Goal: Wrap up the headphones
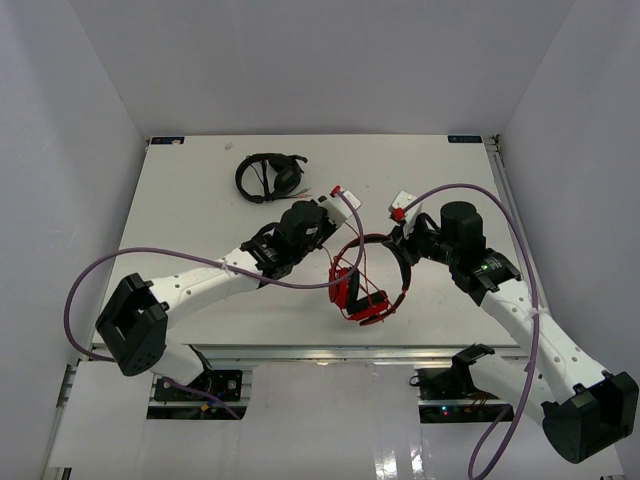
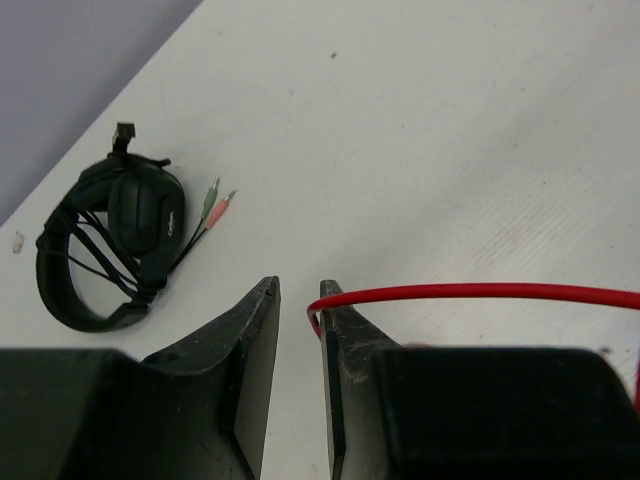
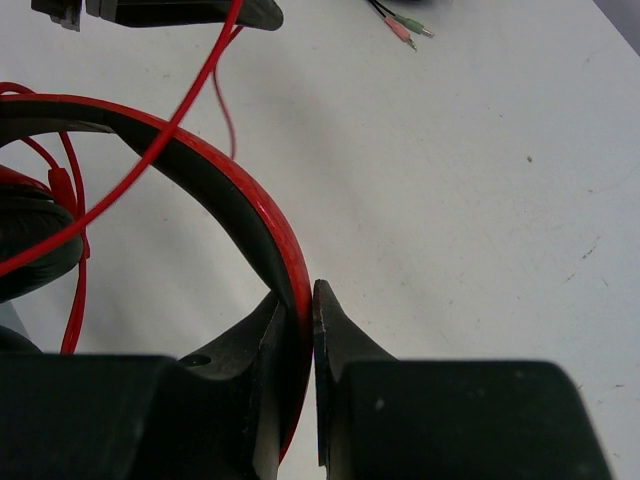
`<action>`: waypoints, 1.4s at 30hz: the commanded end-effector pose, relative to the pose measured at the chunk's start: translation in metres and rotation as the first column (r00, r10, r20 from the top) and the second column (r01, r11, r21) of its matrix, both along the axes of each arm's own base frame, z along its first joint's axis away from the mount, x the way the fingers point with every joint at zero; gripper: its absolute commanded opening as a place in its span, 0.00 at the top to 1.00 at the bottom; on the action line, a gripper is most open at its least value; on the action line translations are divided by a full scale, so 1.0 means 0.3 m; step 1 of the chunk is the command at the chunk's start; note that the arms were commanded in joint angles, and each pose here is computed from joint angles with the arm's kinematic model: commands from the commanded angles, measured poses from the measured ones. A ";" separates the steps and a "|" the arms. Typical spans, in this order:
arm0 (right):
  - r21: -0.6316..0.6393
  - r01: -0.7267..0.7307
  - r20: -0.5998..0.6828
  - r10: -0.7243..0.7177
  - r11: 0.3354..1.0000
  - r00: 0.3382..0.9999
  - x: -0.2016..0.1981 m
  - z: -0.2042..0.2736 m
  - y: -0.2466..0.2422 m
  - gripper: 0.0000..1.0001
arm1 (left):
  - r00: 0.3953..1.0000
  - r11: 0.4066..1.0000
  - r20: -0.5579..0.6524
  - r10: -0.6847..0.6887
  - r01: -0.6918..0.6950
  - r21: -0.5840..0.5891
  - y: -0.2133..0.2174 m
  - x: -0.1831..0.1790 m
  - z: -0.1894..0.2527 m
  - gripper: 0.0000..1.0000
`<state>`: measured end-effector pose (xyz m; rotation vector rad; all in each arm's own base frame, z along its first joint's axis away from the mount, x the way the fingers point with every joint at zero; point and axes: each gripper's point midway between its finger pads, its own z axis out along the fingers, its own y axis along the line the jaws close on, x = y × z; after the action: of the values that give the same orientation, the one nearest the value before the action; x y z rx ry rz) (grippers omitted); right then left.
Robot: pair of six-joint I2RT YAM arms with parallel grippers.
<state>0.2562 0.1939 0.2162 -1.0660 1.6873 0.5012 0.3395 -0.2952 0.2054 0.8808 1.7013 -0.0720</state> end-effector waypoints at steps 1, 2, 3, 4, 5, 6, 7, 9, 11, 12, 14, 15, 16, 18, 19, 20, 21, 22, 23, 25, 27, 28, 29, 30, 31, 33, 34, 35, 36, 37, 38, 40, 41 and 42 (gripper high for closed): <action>0.114 -0.013 0.031 0.010 0.993 0.999 0.000 0.154 0.021 0.92 | 1.000 0.990 0.001 0.014 -0.014 -0.140 0.051 -0.031 0.064 0.67; 0.124 -0.004 0.025 0.001 0.992 1.000 0.006 0.166 0.018 0.92 | 1.000 0.988 -0.007 0.013 -0.013 -0.154 0.055 -0.038 0.056 0.68; 0.136 0.008 0.019 -0.011 0.991 1.000 0.012 0.180 0.015 0.92 | 1.000 0.986 -0.012 0.008 -0.010 -0.169 0.055 -0.044 0.050 0.69; 0.147 0.022 0.013 -0.024 0.989 1.000 0.018 0.194 0.012 0.92 | 1.000 0.983 -0.017 0.002 -0.005 -0.182 0.054 -0.049 0.046 0.69; 0.156 0.031 0.010 -0.033 0.987 0.999 0.025 0.205 0.008 0.92 | 1.000 0.980 -0.028 -0.004 -0.002 -0.198 0.054 -0.058 0.036 0.70; 0.166 0.037 0.007 -0.038 0.985 0.999 0.032 0.218 0.004 0.92 | 0.999 0.976 -0.045 -0.009 -0.001 -0.216 0.056 -0.070 0.019 0.70; 0.174 0.045 -0.004 -0.045 0.984 0.999 0.037 0.220 0.001 0.92 | 0.999 0.973 -0.050 -0.010 -0.001 -0.229 0.056 -0.075 0.012 0.70; 0.207 0.060 -0.030 -0.055 0.976 0.998 0.048 0.246 -0.004 0.92 | 0.997 0.965 -0.074 -0.035 0.015 -0.263 0.044 -0.095 -0.022 0.70; 0.237 0.046 -0.054 -0.034 0.970 0.998 0.043 0.265 0.002 0.92 | 0.993 0.953 -0.101 -0.053 0.020 -0.301 0.028 -0.109 -0.048 0.70; 0.251 0.045 -0.066 -0.029 0.967 0.997 0.044 0.275 0.003 0.92 | 0.992 0.947 -0.106 -0.067 0.030 -0.321 0.018 -0.115 -0.054 0.70; 0.275 0.047 -0.086 -0.024 0.960 0.996 0.048 0.293 0.002 0.92 | 0.990 0.932 -0.103 -0.091 0.048 -0.360 -0.001 -0.120 -0.053 0.70; 0.287 0.046 -0.101 -0.017 0.957 0.995 0.044 0.298 0.005 0.92 | 0.990 0.926 -0.103 -0.097 0.051 -0.375 -0.007 -0.120 -0.056 0.70; 0.298 0.047 -0.115 -0.013 0.953 0.993 0.043 0.303 0.006 0.92 | 0.989 0.919 -0.104 -0.102 0.054 -0.391 -0.013 -0.121 -0.059 0.70; 0.314 0.061 -0.126 -0.022 0.947 0.992 0.050 0.320 -0.001 0.92 | 0.987 0.899 -0.112 -0.111 0.052 -0.435 -0.023 -0.124 -0.060 0.71; 0.319 0.065 -0.129 -0.025 0.946 0.991 0.052 0.326 -0.002 0.92 | 0.987 0.892 -0.112 -0.116 0.054 -0.449 -0.025 -0.124 -0.060 0.71; 0.326 0.066 -0.124 -0.027 0.943 0.992 0.054 0.342 -0.005 0.92 | 0.986 0.885 -0.112 -0.127 0.061 -0.462 -0.030 -0.128 -0.062 0.72; 0.332 0.069 -0.126 -0.029 0.941 0.992 0.055 0.350 -0.007 0.92 | 0.984 0.875 -0.113 -0.134 0.064 -0.480 -0.034 -0.129 -0.063 0.73; 0.337 0.074 -0.130 -0.031 0.939 0.991 0.055 0.355 -0.009 0.92 | 0.984 0.865 -0.114 -0.139 0.064 -0.498 -0.036 -0.128 -0.063 0.75; 0.341 0.078 -0.134 -0.033 0.937 0.990 0.056 0.358 -0.010 0.92 | 0.983 0.856 -0.115 -0.143 0.064 -0.513 -0.038 -0.128 -0.065 0.76; 0.343 0.088 -0.132 -0.045 0.935 0.990 0.063 0.365 -0.017 0.92 | 0.980 0.842 -0.120 -0.158 0.070 -0.534 -0.046 -0.131 -0.070 0.79; 0.357 0.109 -0.148 -0.059 0.928 0.987 0.069 0.376 -0.021 0.92 | 0.971 0.819 -0.128 -0.200 0.094 -0.566 -0.066 -0.151 -0.080 0.81; 0.361 0.115 -0.153 -0.063 0.925 0.986 0.071 0.380 -0.023 0.92 | 0.968 0.810 -0.131 -0.212 0.100 -0.578 -0.073 -0.156 -0.084 0.82; 0.364 0.118 -0.155 -0.065 0.924 0.986 0.072 0.384 -0.024 0.92 | 0.967 0.804 -0.132 -0.216 0.099 -0.586 -0.077 -0.157 -0.088 0.83; 0.366 0.121 -0.158 -0.066 0.923 0.985 0.074 0.386 -0.024 0.92 | 0.966 0.798 -0.133 -0.219 0.099 -0.594 -0.080 -0.159 -0.093 0.84; 0.368 0.123 -0.160 -0.067 0.922 0.985 0.075 0.389 -0.025 0.92 | 0.966 0.793 -0.133 -0.221 0.099 -0.601 -0.081 -0.159 -0.097 0.85; 0.373 0.125 -0.162 -0.068 0.919 0.984 0.075 0.397 -0.025 0.92 | 0.967 0.783 -0.125 -0.221 0.099 -0.614 -0.079 -0.160 -0.099 0.87; 0.375 0.127 -0.163 -0.070 0.918 0.984 0.076 0.400 -0.026 0.92 | 0.968 0.777 -0.120 -0.222 0.101 -0.621 -0.079 -0.159 -0.095 0.88; 0.377 0.128 -0.163 -0.071 0.917 0.984 0.076 0.404 -0.026 0.92 | 0.967 0.776 -0.124 -0.222 0.098 -0.622 -0.077 -0.159 -0.102 0.89; 0.379 0.130 -0.162 -0.072 0.916 0.984 0.076 0.407 -0.026 0.92 | 0.967 0.770 -0.117 -0.225 0.103 -0.630 -0.076 -0.160 -0.096 0.90; 0.380 0.134 -0.166 -0.075 0.915 0.983 0.079 0.408 -0.027 0.92 | 0.966 0.766 -0.116 -0.233 0.109 -0.633 -0.080 -0.163 -0.096 0.91; 0.381 0.143 -0.168 -0.083 0.914 0.982 0.083 0.410 -0.030 0.92 | 0.963 0.759 -0.116 -0.244 0.115 -0.641 -0.083 -0.169 -0.096 0.93; 0.383 0.158 -0.174 -0.097 0.910 0.980 0.090 0.410 -0.035 0.92 | 0.958 0.746 -0.121 -0.259 0.119 -0.656 -0.089 -0.178 -0.098 0.96; 0.384 0.167 -0.180 -0.104 0.908 0.978 0.094 0.409 -0.037 0.92 | 0.955 0.739 -0.125 -0.269 0.121 -0.663 -0.093 -0.183 -0.100 0.98; 0.387 0.177 -0.187 -0.111 0.905 0.976 0.097 0.409 -0.039 0.92 | 0.950 0.726 -0.129 -0.284 0.125 -0.677 -0.099 -0.194 -0.101 0.99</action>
<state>0.2799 0.1812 0.3014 -0.6597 1.7719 0.7947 0.2885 -0.3170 0.1615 0.5385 1.6524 -0.8062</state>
